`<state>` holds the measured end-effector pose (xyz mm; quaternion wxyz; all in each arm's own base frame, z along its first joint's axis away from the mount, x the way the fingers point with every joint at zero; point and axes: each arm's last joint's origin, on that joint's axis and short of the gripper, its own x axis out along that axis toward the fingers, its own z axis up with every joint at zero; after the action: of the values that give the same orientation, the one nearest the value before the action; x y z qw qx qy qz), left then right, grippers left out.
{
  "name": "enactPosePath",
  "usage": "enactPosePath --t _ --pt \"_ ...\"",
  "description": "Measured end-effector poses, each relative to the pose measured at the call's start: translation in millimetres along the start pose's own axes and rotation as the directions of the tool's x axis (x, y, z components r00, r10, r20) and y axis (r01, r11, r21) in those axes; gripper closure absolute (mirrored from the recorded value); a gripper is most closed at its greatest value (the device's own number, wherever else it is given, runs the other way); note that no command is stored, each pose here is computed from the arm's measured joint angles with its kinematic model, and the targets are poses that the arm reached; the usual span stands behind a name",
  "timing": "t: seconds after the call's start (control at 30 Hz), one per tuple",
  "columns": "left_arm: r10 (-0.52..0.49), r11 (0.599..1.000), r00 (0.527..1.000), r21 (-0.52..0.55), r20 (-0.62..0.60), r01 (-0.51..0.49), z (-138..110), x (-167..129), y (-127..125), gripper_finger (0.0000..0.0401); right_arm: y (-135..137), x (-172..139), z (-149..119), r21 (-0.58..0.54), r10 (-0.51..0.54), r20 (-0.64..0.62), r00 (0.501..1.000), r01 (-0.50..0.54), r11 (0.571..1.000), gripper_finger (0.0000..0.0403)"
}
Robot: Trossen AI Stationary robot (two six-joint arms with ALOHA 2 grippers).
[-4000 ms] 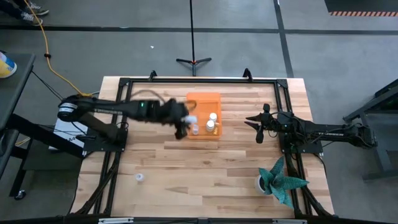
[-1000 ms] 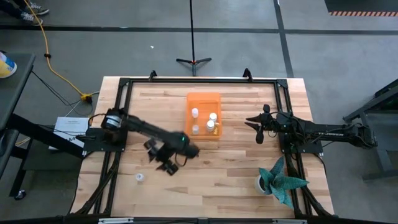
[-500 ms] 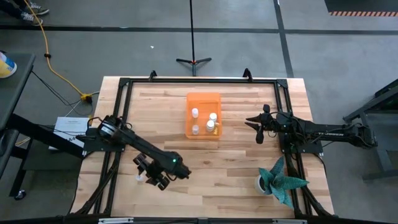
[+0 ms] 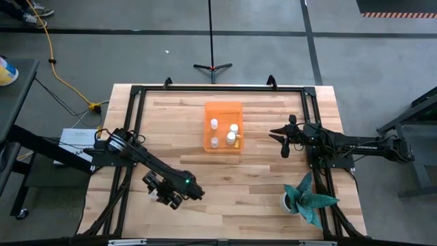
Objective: Pick and place pill bottles into a basket
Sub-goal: Put the transparent plastic medicine bottle into the orange bin
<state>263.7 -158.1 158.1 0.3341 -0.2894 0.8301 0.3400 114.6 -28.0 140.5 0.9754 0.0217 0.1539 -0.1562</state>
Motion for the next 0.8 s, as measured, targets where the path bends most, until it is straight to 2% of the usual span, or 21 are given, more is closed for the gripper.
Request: enactPosePath --t 0.27,0.53,0.63,0.7,0.8 --pt "0.027 0.999 1.000 -0.027 0.004 -0.027 5 16 3 0.0164 0 0 0 -0.004 0.000 -0.001 1.000 0.000 1.000 0.0325" --pt "0.012 1.000 1.000 0.022 0.024 -0.012 6 16 1 0.0164 0 0 0 -0.005 0.000 0.002 1.000 0.000 1.000 0.0324" --pt "0.029 0.998 0.990 0.057 0.141 -0.037 13 14 2 0.0164 0 0 0 -0.007 0.000 0.003 1.000 0.000 1.000 0.0324" --pt "0.047 0.996 0.967 0.066 0.252 -0.065 18 9 2 0.0164 0 0 0 -0.007 0.000 0.004 1.000 0.000 1.000 0.0324" --pt "0.032 0.991 0.938 0.113 0.346 -0.076 22 -1 0 0.0164 0 0 0 -0.007 0.000 0.004 1.000 0.000 1.000 0.0324"
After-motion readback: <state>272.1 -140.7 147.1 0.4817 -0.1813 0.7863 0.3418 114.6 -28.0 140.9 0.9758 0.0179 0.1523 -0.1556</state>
